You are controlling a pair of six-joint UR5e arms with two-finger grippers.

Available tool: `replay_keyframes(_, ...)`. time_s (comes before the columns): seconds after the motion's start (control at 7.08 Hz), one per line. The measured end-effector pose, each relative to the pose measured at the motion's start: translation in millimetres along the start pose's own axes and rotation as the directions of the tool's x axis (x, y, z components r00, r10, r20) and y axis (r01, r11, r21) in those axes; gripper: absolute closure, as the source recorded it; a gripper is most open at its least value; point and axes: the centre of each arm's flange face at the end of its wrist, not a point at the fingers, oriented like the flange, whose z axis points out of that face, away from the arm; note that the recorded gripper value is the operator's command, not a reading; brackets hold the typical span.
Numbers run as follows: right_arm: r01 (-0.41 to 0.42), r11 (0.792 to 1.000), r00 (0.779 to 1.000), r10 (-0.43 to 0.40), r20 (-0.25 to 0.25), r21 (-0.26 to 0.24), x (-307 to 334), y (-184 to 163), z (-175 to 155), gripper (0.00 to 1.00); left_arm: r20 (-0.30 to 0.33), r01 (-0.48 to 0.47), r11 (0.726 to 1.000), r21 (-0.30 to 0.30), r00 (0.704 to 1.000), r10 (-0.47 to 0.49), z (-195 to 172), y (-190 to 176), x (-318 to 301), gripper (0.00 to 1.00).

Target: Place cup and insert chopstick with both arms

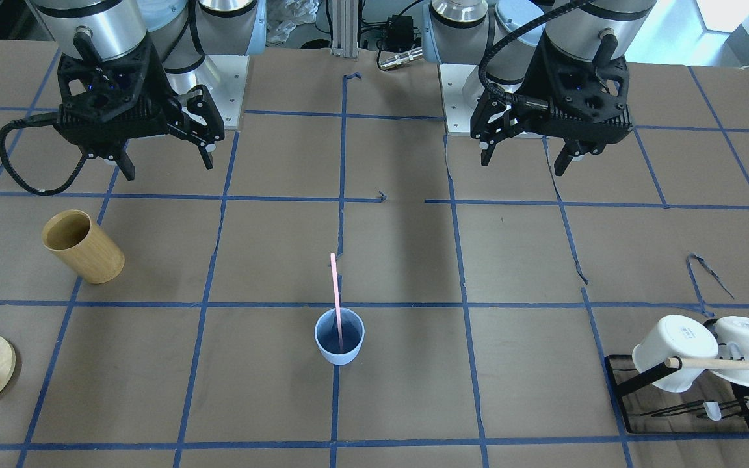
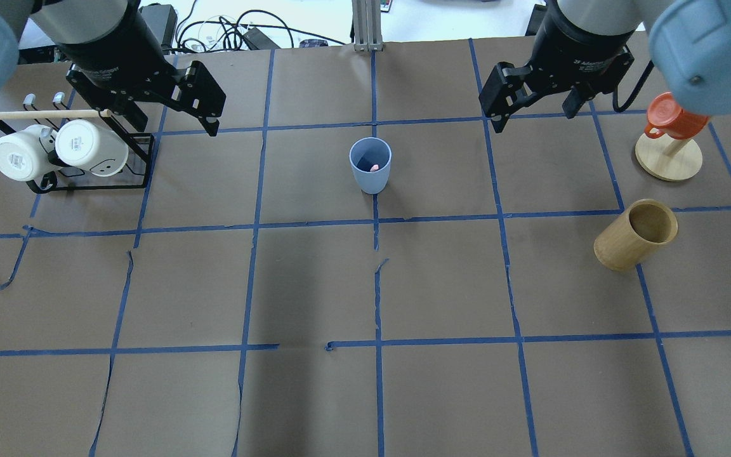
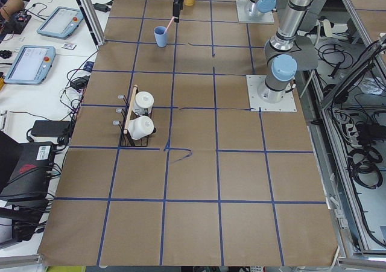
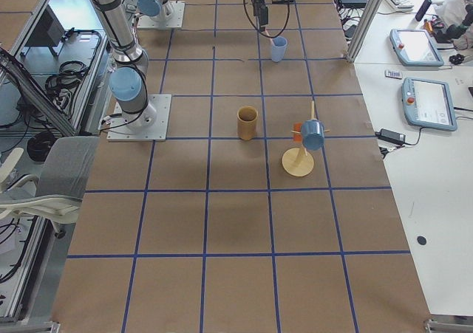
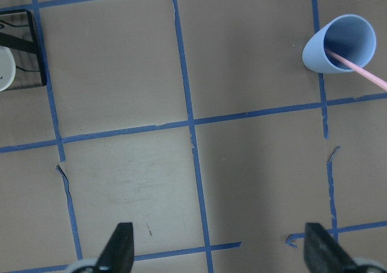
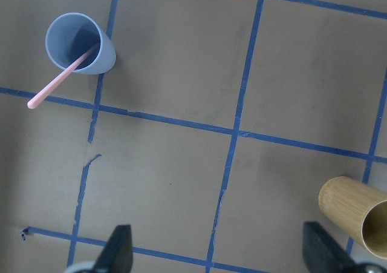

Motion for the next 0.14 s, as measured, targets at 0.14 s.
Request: replay_keyframes(0.14,0.002,1.000,1.000,-0.002,-0.003,0.001,0.4,-0.3,0.1,0.00,0.000,0.002,1.000,0.000,1.000,-0.002,-0.1,0.2,0.1,0.00)
